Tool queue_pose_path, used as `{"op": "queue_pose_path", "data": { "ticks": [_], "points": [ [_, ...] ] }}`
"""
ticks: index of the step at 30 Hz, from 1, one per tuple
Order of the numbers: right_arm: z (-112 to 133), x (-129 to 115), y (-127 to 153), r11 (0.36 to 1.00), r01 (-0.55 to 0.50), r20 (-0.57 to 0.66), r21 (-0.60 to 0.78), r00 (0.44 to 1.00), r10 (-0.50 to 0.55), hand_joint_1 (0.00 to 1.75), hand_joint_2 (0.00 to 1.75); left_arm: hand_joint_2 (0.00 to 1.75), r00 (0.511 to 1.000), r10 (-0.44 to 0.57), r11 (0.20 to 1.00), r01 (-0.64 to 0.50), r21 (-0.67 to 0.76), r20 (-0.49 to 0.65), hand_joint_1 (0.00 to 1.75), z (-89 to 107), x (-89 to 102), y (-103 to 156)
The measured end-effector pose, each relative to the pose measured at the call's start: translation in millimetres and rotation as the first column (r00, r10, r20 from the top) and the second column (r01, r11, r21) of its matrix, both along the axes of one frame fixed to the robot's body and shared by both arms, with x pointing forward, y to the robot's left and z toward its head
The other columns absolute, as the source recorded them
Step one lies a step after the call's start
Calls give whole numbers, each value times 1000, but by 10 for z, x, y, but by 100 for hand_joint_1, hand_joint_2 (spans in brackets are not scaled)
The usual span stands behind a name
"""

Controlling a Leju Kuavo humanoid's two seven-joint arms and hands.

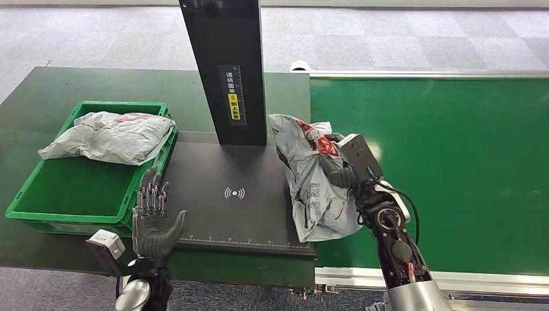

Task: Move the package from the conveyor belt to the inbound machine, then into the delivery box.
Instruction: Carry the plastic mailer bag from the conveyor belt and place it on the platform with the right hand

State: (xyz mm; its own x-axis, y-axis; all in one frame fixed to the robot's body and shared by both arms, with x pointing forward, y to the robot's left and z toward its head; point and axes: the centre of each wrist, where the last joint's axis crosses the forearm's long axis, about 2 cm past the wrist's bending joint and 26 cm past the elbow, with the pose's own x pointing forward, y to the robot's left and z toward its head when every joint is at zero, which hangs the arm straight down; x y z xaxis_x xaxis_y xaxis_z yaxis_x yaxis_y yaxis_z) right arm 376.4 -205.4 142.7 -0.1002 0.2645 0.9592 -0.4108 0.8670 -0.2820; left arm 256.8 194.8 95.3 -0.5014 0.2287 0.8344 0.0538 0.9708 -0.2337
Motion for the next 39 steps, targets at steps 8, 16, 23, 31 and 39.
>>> {"op": "queue_pose_path", "data": {
  "ticks": [8,16,23,31,39],
  "points": [
    [46,68,516,993,-118,-39,-25,992,117,175,175,175,995,96,995,-96,12,6,0,50,30,210],
    [7,20,705,974,-225,-51,2,973,225,172,175,175,995,101,995,-101,12,11,0,79,64,210],
    [6,-3,801,977,-211,-70,-9,975,210,0,175,175,995,96,995,-96,10,11,0,86,97,192],
    [-73,-15,657,984,-174,-50,-33,984,172,0,175,175,996,78,987,-83,140,44,0,120,182,87],
    [-107,-125,423,990,-139,40,-24,989,139,0,175,175,997,-27,947,3,320,70,0,177,231,-235]
  ]
}}
